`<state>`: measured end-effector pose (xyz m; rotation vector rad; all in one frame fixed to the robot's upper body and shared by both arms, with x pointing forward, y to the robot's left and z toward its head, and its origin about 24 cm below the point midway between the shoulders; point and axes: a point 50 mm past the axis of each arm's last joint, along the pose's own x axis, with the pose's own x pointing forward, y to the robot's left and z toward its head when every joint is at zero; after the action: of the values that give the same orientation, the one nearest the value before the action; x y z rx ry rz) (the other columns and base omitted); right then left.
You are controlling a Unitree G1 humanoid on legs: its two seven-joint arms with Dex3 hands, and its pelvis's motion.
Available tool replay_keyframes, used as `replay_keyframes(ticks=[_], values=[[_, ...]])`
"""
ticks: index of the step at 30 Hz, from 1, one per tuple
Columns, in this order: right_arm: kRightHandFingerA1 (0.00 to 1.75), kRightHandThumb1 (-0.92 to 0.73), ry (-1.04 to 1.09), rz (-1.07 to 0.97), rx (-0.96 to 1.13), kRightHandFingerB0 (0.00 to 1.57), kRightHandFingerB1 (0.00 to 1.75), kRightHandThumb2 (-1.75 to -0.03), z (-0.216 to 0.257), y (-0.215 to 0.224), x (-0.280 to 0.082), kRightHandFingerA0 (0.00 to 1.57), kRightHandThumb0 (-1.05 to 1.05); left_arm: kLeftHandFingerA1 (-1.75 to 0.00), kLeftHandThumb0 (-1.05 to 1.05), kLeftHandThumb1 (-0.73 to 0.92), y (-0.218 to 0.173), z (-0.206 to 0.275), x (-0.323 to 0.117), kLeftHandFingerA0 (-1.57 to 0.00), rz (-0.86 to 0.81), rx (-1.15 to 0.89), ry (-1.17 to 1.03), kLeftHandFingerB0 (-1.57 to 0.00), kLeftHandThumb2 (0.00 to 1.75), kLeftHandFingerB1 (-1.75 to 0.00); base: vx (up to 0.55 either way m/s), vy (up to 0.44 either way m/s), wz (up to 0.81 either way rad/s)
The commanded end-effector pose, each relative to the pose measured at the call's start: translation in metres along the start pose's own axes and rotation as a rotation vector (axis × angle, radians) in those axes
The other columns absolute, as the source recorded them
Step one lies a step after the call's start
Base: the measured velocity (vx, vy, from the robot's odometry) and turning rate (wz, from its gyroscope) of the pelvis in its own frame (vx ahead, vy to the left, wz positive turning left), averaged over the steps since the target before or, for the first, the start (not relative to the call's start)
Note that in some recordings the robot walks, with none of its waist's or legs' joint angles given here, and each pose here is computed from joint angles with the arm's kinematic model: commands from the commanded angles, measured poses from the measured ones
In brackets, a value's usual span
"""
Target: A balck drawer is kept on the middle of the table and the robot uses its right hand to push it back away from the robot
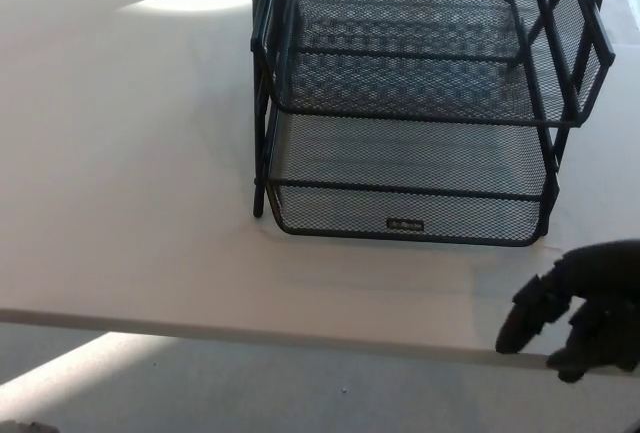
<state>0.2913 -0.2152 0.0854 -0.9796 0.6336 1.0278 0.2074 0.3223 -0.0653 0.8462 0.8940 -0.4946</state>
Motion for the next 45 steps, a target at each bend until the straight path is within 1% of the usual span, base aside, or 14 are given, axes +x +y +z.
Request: replay_keyframes(ticks=[1,7,10,14,21,29,33,34,36,38,41,42,43,45], values=[[0.40,-0.76,-0.045,-0.032,0.150,0.38,0.35,-0.63,-0.035,0.020,-0.007,0.55,-0.53,-0.39,-0.54,0.74,0.002,-0.005,-0.004,-0.51,0.001,0.012,0.008,-0.33,0.62,-0.33,0.00,0.000,0.00],[0.40,-0.75,-0.035,-0.057,0.193,0.35,0.34,-0.64,-0.058,0.036,-0.006,0.52,-0.56,-0.39,-0.56,0.75,0.002,-0.004,-0.003,-0.50,-0.002,0.020,0.002,-0.33,0.63,-0.33,0.00,0.000,0.00],[0.40,-0.75,0.052,-0.101,0.202,0.34,0.34,-0.64,-0.074,0.045,0.003,0.49,-0.52,-0.39,-0.54,0.74,0.002,-0.004,-0.003,-0.51,-0.002,0.014,0.005,-0.34,0.62,-0.33,0.00,0.000,0.00],[0.39,-0.77,0.238,-0.143,0.192,0.35,0.33,-0.64,-0.096,0.056,0.021,0.48,-0.49,-0.39,-0.55,0.74,0.002,-0.005,-0.003,-0.53,0.001,0.012,0.010,-0.33,0.63,-0.33,0.00,0.000,0.00],[0.42,-0.78,0.396,-0.138,0.187,0.36,0.35,-0.64,-0.121,0.069,0.042,0.49,-0.46,-0.38,-0.56,0.75,0.001,-0.006,-0.003,-0.50,0.003,0.023,0.017,-0.35,0.63,-0.33,0.00,0.000,0.00],[0.41,-0.75,0.514,-0.133,0.259,0.41,0.34,-0.63,-0.140,0.081,0.057,0.49,-0.48,-0.38,-0.55,0.75,0.002,-0.007,-0.004,-0.50,0.002,0.023,0.018,-0.34,0.63,-0.33,0.00,0.000,0.00],[0.43,-0.73,0.564,-0.112,0.215,0.43,0.36,-0.64,-0.143,0.090,0.065,0.55,-0.50,-0.38,-0.56,0.75,0.001,-0.007,-0.004,-0.48,-0.001,0.006,0.009,-0.34,0.63,-0.33,0.00,0.000,0.00],[0.43,-0.77,0.572,-0.111,0.216,0.46,0.36,-0.63,-0.144,0.093,0.067,0.59,-0.48,-0.39,-0.57,0.71,0.001,-0.006,-0.004,-0.49,-0.002,0.004,0.006,-0.33,0.63,-0.33,0.00,0.000,0.00],[0.43,-0.76,0.582,-0.110,0.218,0.48,0.36,-0.63,-0.144,0.097,0.070,0.61,-0.49,-0.39,-0.55,0.74,0.001,-0.006,-0.004,-0.50,-0.004,0.002,0.003,-0.34,0.62,-0.33,0.00,0.000,0.00],[0.41,-0.75,0.587,-0.108,0.216,0.46,0.35,-0.61,-0.145,0.100,0.072,0.59,-0.51,-0.39,-0.56,0.71,0.001,-0.006,-0.004,-0.49,-0.002,0.004,0.005,-0.33,0.62,-0.33,0.00,0.000,0.00],[0.41,-0.76,0.594,-0.093,0.215,0.44,0.36,-0.63,-0.144,0.106,0.076,0.56,-0.51,-0.39,-0.57,0.71,0.001,-0.006,-0.004,-0.49,0.000,0.002,0.011,-0.32,0.63,-0.33,0.00,0.000,0.00],[0.41,-0.77,0.605,-0.079,0.221,0.39,0.35,-0.63,-0.145,0.109,0.078,0.54,-0.50,-0.39,-0.56,0.74,0.001,-0.007,-0.004,-0.52,0.002,0.000,0.017,-0.34,0.62,-0.33,0.00,0.000,0.00],[0.41,-0.77,0.616,-0.068,0.225,0.42,0.36,-0.63,-0.145,0.112,0.079,0.55,-0.49,-0.39,-0.56,0.75,0.001,-0.007,-0.004,-0.50,0.003,0.008,0.018,-0.33,0.63,-0.33,0.00,0.000,0.00],[0.40,-0.78,0.635,-0.054,0.229,0.41,0.35,-0.63,-0.147,0.117,0.080,0.54,-0.50,-0.39,-0.57,0.75,0.001,-0.007,-0.004,-0.51,0.002,0.020,0.014,-0.33,0.63,-0.33,0.00,0.000,0.00]])
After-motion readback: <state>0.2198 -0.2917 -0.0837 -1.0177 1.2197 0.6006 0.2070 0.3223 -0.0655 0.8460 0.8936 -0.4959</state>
